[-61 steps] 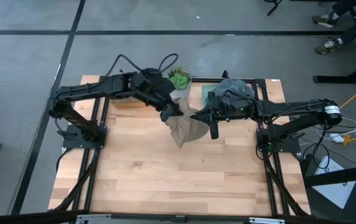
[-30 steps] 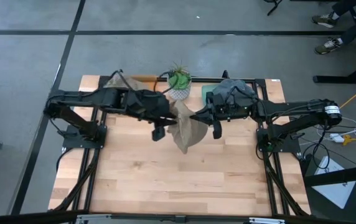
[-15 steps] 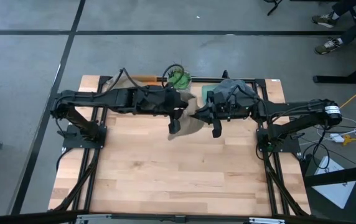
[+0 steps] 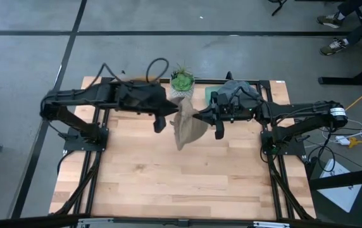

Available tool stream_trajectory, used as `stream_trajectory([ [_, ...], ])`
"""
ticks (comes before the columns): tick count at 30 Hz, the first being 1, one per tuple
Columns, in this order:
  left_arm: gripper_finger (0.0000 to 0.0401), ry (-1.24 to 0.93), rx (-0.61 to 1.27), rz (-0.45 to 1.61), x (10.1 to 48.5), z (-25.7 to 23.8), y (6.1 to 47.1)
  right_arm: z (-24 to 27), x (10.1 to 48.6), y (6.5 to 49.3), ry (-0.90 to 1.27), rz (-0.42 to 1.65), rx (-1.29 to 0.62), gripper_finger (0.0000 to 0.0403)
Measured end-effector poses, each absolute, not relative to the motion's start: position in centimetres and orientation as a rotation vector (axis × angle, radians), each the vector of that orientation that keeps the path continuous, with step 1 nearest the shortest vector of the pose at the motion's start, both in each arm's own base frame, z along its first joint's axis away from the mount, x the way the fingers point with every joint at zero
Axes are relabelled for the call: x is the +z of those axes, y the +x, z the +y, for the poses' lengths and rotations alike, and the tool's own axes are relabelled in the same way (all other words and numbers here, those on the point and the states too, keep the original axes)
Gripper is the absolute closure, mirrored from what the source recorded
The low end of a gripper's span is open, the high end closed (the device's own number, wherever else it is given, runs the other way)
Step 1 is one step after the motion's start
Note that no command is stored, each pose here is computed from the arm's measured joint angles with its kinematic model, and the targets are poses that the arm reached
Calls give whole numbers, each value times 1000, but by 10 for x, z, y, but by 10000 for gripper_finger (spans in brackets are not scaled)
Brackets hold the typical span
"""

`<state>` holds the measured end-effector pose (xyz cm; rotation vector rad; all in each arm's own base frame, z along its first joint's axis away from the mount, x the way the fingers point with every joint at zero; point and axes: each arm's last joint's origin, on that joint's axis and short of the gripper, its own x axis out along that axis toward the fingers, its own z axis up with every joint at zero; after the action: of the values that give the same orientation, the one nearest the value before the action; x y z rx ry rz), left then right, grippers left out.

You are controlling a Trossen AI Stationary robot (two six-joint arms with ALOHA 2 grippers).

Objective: Pick & Place hat
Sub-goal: Put the brown cap into the orange bin

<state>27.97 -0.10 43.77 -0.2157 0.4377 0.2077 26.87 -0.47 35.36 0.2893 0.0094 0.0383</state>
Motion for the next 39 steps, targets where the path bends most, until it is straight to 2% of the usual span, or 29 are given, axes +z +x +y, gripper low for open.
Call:
stream_trajectory([
  [7, 337, -403, 217, 356, 448, -1, 273, -5, 351, 269, 281, 29, 8, 396],
  [11, 327, -499, 207, 345, 449, -2, 274, -6, 350, 269, 277, 36, -4, 396],
  [16, 282, -614, 197, 373, 445, 1, 276, -7, 346, 268, 269, 80, -40, 396],
  [23, 185, -845, 166, 415, 442, 12, 276, -7, 345, 268, 228, 91, -45, 396],
  [29, 117, -889, 158, 445, 433, 15, 291, -7, 344, 268, 220, 100, -45, 396],
  [33, 99, -898, 170, 471, 425, 15, 300, -7, 343, 268, 217, 106, -45, 396],
  [39, 100, -897, 181, 451, 418, 17, 316, -7, 343, 268, 206, 106, -44, 396],
])
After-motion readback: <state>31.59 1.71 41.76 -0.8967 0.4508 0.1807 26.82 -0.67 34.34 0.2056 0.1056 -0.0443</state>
